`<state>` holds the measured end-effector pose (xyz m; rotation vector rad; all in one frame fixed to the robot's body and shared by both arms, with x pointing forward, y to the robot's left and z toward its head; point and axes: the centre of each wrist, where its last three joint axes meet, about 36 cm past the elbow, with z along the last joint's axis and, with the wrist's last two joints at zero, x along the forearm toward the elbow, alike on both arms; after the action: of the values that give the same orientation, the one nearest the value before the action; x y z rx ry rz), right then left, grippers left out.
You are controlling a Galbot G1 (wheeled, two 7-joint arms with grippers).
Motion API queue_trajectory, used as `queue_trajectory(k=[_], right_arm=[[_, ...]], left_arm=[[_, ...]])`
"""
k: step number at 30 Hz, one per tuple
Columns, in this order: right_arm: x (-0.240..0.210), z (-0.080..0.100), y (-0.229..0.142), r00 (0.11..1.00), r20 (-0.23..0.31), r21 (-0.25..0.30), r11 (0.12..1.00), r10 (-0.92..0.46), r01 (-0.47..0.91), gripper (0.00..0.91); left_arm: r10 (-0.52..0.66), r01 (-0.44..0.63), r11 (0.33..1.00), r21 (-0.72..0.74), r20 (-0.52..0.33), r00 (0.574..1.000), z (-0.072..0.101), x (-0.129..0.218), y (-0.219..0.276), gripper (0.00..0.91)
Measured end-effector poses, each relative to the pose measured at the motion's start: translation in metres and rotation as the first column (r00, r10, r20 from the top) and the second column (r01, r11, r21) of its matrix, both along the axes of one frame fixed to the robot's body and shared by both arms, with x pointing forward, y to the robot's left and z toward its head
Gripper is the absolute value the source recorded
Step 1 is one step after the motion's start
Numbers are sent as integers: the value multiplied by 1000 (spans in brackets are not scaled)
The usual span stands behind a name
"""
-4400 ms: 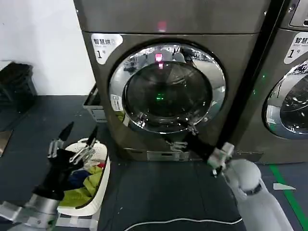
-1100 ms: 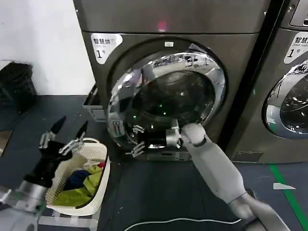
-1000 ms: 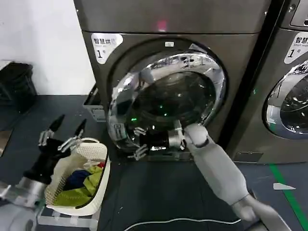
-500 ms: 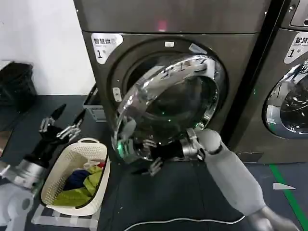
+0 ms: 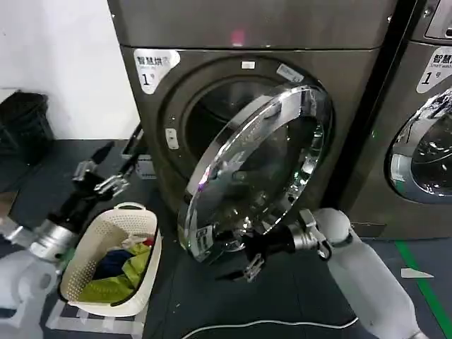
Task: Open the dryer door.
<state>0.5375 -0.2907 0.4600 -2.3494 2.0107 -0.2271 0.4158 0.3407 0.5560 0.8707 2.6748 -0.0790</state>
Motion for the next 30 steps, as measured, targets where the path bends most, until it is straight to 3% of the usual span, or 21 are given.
queue_trajectory(k=[10,17,25,30], right_arm=[[-30,3,-47,997,18,-20,997,-78,79,907],[-56,1,-102,973,21,23,973,-229,228,907],[-100,-5,-168,888,33,54,888,-458,456,907],[-138,-2,-200,789,65,29,791,-611,611,907]], left_arm=[[-133,133,991,-5,-50,990,-13,12,-24,907],[-208,209,978,11,-77,975,-21,10,-45,907],[-290,293,956,23,-89,953,-30,8,-64,907],[-329,333,943,23,-91,940,-29,5,-75,907]])
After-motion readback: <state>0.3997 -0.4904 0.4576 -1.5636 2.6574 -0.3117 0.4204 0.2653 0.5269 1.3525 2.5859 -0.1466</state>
